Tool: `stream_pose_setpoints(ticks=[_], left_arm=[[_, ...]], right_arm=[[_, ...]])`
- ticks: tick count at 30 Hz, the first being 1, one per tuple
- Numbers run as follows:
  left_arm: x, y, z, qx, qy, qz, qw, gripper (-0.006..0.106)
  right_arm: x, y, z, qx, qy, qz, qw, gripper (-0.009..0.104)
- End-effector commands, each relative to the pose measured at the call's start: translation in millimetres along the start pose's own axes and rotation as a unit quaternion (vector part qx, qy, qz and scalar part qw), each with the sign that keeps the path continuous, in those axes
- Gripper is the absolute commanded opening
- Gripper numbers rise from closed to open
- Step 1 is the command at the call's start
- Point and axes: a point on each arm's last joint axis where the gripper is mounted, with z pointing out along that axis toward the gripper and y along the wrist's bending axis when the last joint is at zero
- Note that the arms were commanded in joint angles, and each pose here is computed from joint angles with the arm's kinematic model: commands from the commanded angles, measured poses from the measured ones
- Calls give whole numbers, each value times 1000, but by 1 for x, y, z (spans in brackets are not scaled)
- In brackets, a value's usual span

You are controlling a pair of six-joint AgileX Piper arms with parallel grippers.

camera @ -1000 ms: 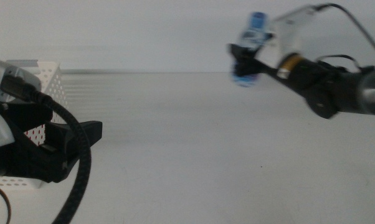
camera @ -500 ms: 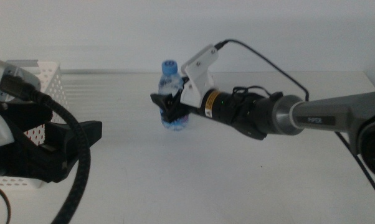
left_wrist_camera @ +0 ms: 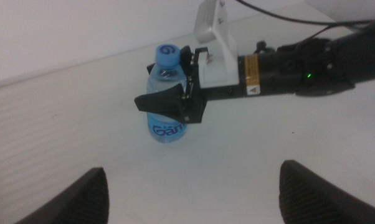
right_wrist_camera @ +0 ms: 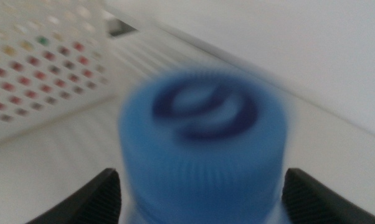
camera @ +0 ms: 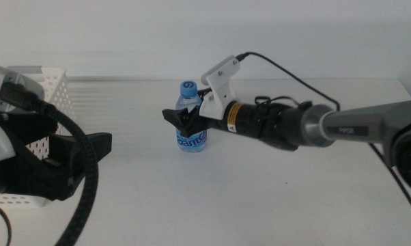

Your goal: Use arms to grab the bottles and put them into the dustbin to the left of the table.

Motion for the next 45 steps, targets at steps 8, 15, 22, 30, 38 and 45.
stream_pose_setpoints(ticks=[8, 15, 22, 30, 38, 45], left_arm=[[-14, -1, -5, 2, -52, -10, 999, 90], [-14, -1, -5, 2, -52, -10, 999, 90], [-14, -1, -5, 2, -52, -10, 999, 90], [-14, -1, -5, 2, -52, -10, 999, 90], [-14, -1, -5, 2, -52, -10, 999, 90], [-14, -1, -5, 2, -52, -10, 999, 90]], right_arm=[[-98, 8, -64, -72, -22, -8, 997, 72], [-129, 14, -140, -38, -32, -25, 998, 69], [-168, 46, -225, 15, -63, -50, 997, 69], [-157, 74, -279, 34, -83, 9, 996, 68], [-109, 85, -332, 198, -130, -9, 972, 68], [-80, 100, -351, 238, -98, -2, 966, 68]])
